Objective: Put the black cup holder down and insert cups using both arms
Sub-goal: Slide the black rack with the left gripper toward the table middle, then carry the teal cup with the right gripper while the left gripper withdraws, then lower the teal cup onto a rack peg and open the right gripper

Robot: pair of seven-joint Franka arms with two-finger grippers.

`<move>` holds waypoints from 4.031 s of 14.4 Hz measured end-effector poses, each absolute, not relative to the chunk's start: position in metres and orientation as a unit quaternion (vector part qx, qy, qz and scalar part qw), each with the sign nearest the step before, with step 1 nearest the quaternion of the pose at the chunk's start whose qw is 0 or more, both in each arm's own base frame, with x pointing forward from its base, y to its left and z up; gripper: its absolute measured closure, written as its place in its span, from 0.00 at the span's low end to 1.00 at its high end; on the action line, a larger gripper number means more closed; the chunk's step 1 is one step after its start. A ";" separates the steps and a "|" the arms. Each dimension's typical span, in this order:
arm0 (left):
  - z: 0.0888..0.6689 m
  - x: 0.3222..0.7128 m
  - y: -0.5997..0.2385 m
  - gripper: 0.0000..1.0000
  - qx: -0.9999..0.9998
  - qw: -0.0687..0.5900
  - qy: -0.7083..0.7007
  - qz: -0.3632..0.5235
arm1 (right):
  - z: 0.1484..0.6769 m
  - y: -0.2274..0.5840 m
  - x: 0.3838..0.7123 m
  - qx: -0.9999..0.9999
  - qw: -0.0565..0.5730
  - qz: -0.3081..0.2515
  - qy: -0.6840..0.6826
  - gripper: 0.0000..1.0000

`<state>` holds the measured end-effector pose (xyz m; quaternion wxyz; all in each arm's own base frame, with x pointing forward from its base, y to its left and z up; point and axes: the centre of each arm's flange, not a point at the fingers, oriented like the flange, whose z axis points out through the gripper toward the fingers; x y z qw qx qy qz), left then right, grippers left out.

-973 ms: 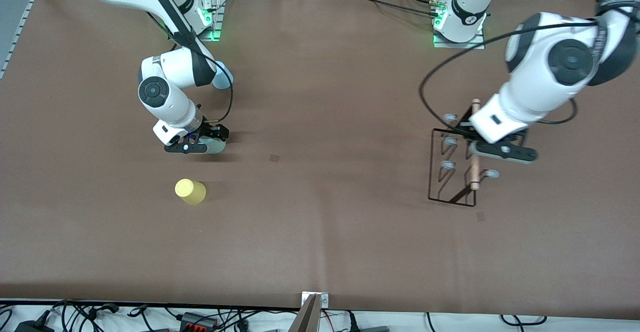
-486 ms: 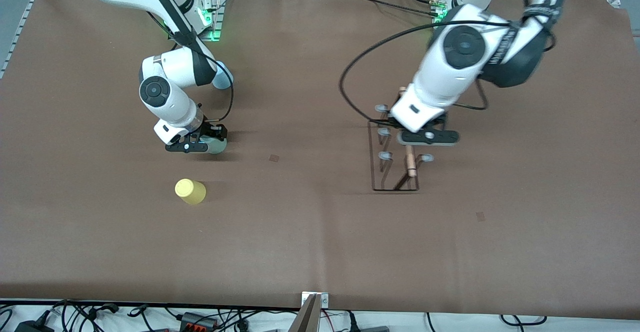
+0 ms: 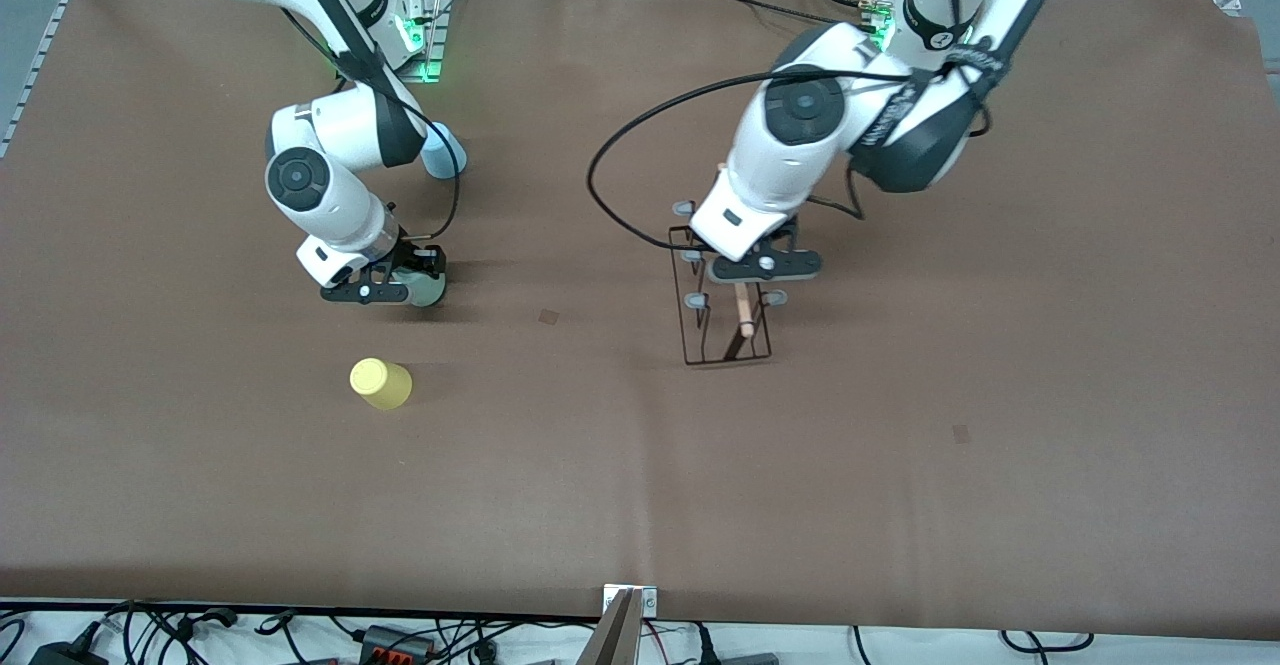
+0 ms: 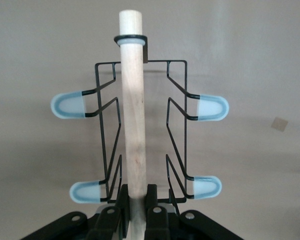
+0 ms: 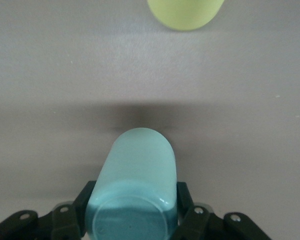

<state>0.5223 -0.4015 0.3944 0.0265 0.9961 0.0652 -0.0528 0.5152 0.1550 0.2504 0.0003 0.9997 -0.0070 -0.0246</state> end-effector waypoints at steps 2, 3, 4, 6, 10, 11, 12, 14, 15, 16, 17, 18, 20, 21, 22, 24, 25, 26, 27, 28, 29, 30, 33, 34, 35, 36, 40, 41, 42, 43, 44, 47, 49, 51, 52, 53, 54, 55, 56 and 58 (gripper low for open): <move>0.377 0.511 -0.426 0.84 0.996 0.033 0.066 -0.057 | 0.271 0.154 0.520 1.000 -0.002 -0.013 -0.009 0.32; 0.368 0.505 -0.438 0.84 0.996 0.037 0.060 -0.056 | 0.280 0.154 0.521 1.000 -0.003 -0.005 -0.009 0.32; 0.360 0.500 -0.448 0.84 0.997 0.038 0.051 -0.051 | 0.289 0.155 0.522 1.000 -0.005 0.002 -0.009 0.32; 0.346 0.492 -0.462 0.84 0.998 0.029 0.029 -0.037 | 0.305 0.155 0.523 1.000 -0.007 0.011 -0.008 0.32; 0.335 0.483 -0.480 0.84 1.000 0.020 -0.002 -0.016 | 0.359 0.156 0.527 1.000 0.006 -0.020 -0.009 0.32; 0.335 0.481 -0.482 0.84 1.000 0.019 -0.005 -0.014 | 0.376 0.156 0.530 1.000 0.007 -0.023 -0.009 0.32; 0.335 0.481 -0.483 0.84 1.000 0.019 -0.006 -0.013 | 0.390 0.157 0.532 1.000 0.008 -0.022 -0.009 0.32; 0.336 0.482 -0.483 0.72 1.000 0.018 -0.008 -0.010 | 0.408 0.158 0.532 1.000 0.007 -0.019 -0.008 0.32; 0.337 0.483 -0.482 0.61 1.000 0.017 -0.009 -0.007 | 0.411 0.159 0.531 1.000 0.007 -0.018 -0.007 0.32; 0.339 0.486 -0.482 0.53 1.000 0.017 -0.008 -0.004 | 0.412 0.160 0.530 1.000 0.007 -0.018 -0.006 0.32; 0.343 0.490 -0.480 0.44 1.000 0.018 -0.006 0.001 | 0.413 0.160 0.530 1.000 0.007 -0.018 -0.006 0.32; 0.352 0.497 -0.475 0.34 1.000 0.018 -0.001 0.007 | 0.412 0.160 0.530 1.000 0.008 -0.019 -0.005 0.32; 0.384 0.515 -0.451 0.16 1.000 0.009 0.004 0.022 | 0.412 0.165 0.528 1.000 0.008 -0.020 -0.011 0.32; 0.404 0.524 -0.432 0.07 1.000 -0.001 -0.003 0.025 | 0.411 0.173 0.526 1.000 0.009 -0.020 -0.019 0.32; 0.425 0.531 -0.412 0.06 0.999 -0.013 -0.015 0.028 | 0.409 0.185 0.522 0.999 0.009 -0.022 -0.027 0.32; 0.462 0.540 -0.370 0.06 0.998 -0.039 -0.047 0.027 | 0.405 0.222 0.510 0.999 0.010 -0.020 -0.047 0.32; 0.477 0.543 -0.350 0.06 0.996 -0.052 -0.065 0.023 | 0.404 0.243 0.505 0.998 0.009 -0.018 -0.056 0.32; 0.491 0.546 -0.332 0.06 0.995 -0.061 -0.079 0.020 | 0.405 0.266 0.500 0.997 0.008 -0.015 -0.069 0.32; 0.502 0.549 -0.315 0.06 0.993 -0.068 -0.090 0.017 | 0.408 0.289 0.498 0.997 0.004 -0.010 -0.083 0.32; 0.511 0.551 -0.299 0.06 0.992 -0.075 -0.099 0.014 | 0.410 0.313 0.495 0.995 0.000 -0.006 -0.098 0.32; 0.520 0.554 -0.282 0.07 0.991 -0.080 -0.109 0.010 | 0.411 0.337 0.494 0.993 -0.004 -0.003 -0.116 0.32; 0.529 0.556 -0.264 0.07 0.990 -0.080 -0.117 0.004 | 0.410 0.358 0.495 0.991 -0.009 0.000 -0.133 0.32; 0.552 0.561 -0.195 0.11 0.991 -0.057 -0.117 -0.031 | 0.408 0.419 0.498 0.984 -0.026 0.005 -0.175 0.32; 0.559 0.563 -0.170 0.11 0.992 -0.050 -0.111 -0.034 | 0.406 0.437 0.497 0.981 -0.030 0.006 -0.191 0.32; 0.565 0.563 -0.150 0.13 0.993 -0.049 -0.104 -0.036 | 0.402 0.452 0.494 0.979 -0.031 0.004 -0.203 0.32; 0.567 0.560 -0.133 0.13 0.993 -0.050 -0.100 -0.039 | 0.397 0.464 0.490 0.977 -0.031 0.002 -0.209 0.32; 0.551 0.551 -0.080 0.15 0.989 -0.051 -0.119 -0.066 | 0.378 0.491 0.464 0.978 -0.018 -0.013 -0.209 0.32; 0.545 0.551 -0.069 0.15 0.989 -0.050 -0.118 -0.073 | 0.376 0.496 0.457 0.978 -0.016 -0.018 -0.209 0.32; 0.538 0.552 -0.062 0.15 0.989 -0.048 -0.116 -0.080 | 0.375 0.501 0.451 0.977 -0.016 -0.021 -0.213 0.32; 0.534 0.553 -0.059 0.14 0.989 -0.046 -0.116 -0.082 | 0.374 0.505 0.445 0.976 -0.015 -0.024 -0.217 0.32; 0.532 0.554 -0.059 0.14 0.989 -0.045 -0.116 -0.081 | 0.373 0.508 0.441 0.976 -0.015 -0.026 -0.217 0.32; 0.528 0.559 -0.060 0.06 0.989 -0.042 -0.119 -0.073 | 0.360 0.507 0.432 0.976 -0.002 -0.034 -0.215 0.32; 0.526 0.560 -0.060 0.00 0.989 -0.041 -0.122 -0.074 | 0.351 0.505 0.428 0.976 0.007 -0.040 -0.214 0.32; 0.526 0.560 -0.060 0.00 0.988 -0.041 -0.128 -0.074 | 0.347 0.505 0.424 0.976 0.009 -0.042 -0.212 0.32; 0.527 0.560 -0.060 0.00 0.988 -0.041 -0.131 -0.074 | 0.347 0.505 0.424 0.976 0.009 -0.042 -0.211 0.32; 0.528 0.561 -0.061 0.00 0.988 -0.041 -0.133 -0.072 | 0.348 0.505 0.424 0.976 0.008 -0.042 -0.212 0.32; 0.531 0.561 -0.062 0.00 0.988 -0.041 -0.135 -0.068 | 0.348 0.504 0.426 0.976 0.007 -0.041 -0.213 0.26; 0.536 0.563 -0.063 0.00 0.988 -0.040 -0.136 -0.062 | 0.350 0.502 0.429 0.976 0.005 -0.040 -0.215 0.17; 0.542 0.565 -0.064 0.00 0.988 -0.039 -0.137 -0.054 | 0.353 0.497 0.434 0.976 0.003 -0.038 -0.213 0.08; 0.555 0.571 -0.066 0.00 0.989 -0.035 -0.140 -0.039 | 0.367 0.475 0.457 0.981 -0.006 -0.031 -0.191 0.00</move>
